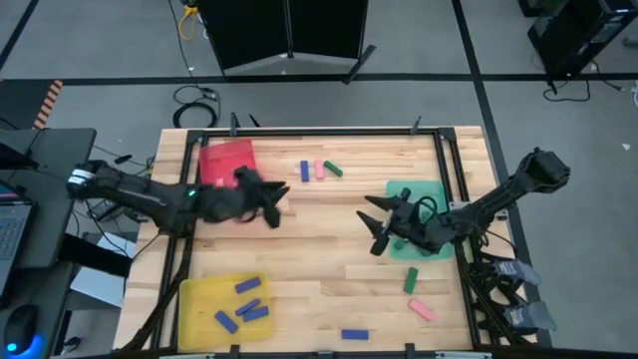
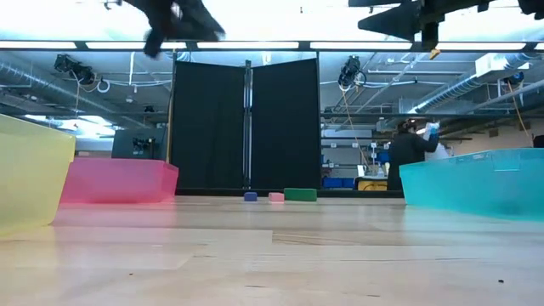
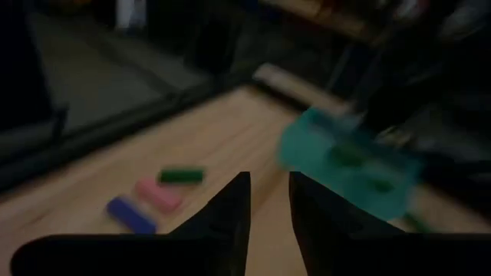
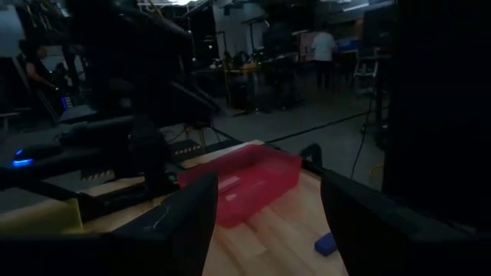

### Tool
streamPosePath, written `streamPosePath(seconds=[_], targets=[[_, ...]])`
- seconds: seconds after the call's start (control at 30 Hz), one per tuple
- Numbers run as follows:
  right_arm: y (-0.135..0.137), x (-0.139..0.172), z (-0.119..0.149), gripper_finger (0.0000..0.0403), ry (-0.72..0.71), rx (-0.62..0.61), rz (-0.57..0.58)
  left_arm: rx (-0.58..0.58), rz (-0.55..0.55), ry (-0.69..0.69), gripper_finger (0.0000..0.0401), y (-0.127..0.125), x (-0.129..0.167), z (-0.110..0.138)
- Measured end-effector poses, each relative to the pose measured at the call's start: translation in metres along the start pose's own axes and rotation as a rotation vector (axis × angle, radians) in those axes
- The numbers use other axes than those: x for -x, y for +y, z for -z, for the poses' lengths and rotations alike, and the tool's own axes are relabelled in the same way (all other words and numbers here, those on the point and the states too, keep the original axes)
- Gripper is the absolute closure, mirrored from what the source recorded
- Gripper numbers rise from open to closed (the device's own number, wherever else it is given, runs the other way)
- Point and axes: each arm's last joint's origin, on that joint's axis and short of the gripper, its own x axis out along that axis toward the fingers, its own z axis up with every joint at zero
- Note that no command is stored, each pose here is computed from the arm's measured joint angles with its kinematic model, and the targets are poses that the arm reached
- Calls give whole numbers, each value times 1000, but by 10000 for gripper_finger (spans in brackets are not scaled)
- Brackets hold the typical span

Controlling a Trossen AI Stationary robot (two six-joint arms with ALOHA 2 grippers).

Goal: Sort blocks
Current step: Put the blue block into the yellow bin

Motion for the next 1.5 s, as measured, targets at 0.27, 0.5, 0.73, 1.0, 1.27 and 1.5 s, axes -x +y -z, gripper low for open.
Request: streamPosePath(seconds=[0.27, 0.5, 0.73, 1.0, 1.27, 1.5], targets=[[1, 10, -9, 163, -19, 54, -22, 23, -229, 290, 302, 48, -87, -15], [3, 14, -10, 165, -21, 98, -41, 54, -309, 514, 276, 82, -164, -13], [3, 14, -10, 169, -21, 112, -41, 123, -433, 687, 206, 91, -217, -9], [3, 14, -10, 170, -25, 132, -40, 124, -495, 796, 163, 98, -261, -6], [3, 14, -10, 174, -25, 140, -39, 206, -532, 866, 162, 122, -264, -3], [1, 11, -11, 176, -27, 146, -28, 227, -579, 888, 162, 124, -261, 2]])
